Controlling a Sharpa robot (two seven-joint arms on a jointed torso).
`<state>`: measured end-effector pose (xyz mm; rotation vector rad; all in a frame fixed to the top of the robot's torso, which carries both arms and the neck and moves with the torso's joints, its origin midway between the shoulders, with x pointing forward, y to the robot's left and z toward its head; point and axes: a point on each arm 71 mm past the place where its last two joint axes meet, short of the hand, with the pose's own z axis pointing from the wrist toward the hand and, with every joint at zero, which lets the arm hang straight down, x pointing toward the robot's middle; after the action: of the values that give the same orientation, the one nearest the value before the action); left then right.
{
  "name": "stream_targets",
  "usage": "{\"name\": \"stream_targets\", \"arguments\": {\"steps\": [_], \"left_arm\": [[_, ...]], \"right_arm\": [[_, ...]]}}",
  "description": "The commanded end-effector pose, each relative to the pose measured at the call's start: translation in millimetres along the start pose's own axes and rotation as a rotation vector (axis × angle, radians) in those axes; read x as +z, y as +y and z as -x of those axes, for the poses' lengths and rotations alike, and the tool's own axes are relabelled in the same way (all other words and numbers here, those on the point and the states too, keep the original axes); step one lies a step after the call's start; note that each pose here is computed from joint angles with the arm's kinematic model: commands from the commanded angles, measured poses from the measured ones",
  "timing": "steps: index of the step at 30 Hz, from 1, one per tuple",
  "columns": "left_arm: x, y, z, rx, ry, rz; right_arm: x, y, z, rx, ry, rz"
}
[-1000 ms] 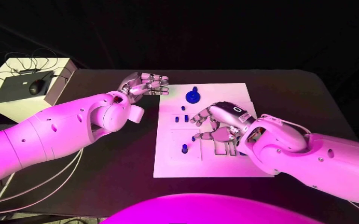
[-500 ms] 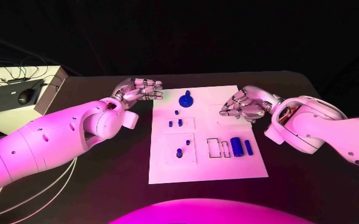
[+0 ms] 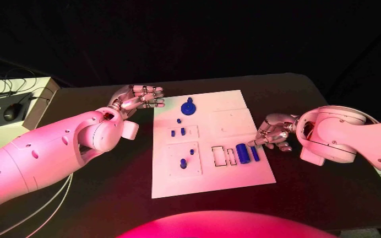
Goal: Assemble the parts on the task board
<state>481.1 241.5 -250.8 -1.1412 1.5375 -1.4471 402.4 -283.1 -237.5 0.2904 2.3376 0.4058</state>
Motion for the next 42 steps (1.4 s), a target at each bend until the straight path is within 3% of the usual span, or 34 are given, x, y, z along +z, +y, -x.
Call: {"name": "stream_targets", "arguments": {"steps": [1,23,42], "left_arm": [[0.3,-0.1,-2.4,-0.008,0.013,-0.01],[-0.9,0.1,-0.8,-0.008,0.011,-0.005],[-1.4,0.1,-1.5,-0.009,0.016,0.0]], "right_arm": [[-2.5,-6,-5.3,-0.109,0.052,-0.095],[2.6,23,-17.8,-0.277,-0.013,-0.046],[19.0,33,-31.8,-0.322,-0.01,-0.029]]}}
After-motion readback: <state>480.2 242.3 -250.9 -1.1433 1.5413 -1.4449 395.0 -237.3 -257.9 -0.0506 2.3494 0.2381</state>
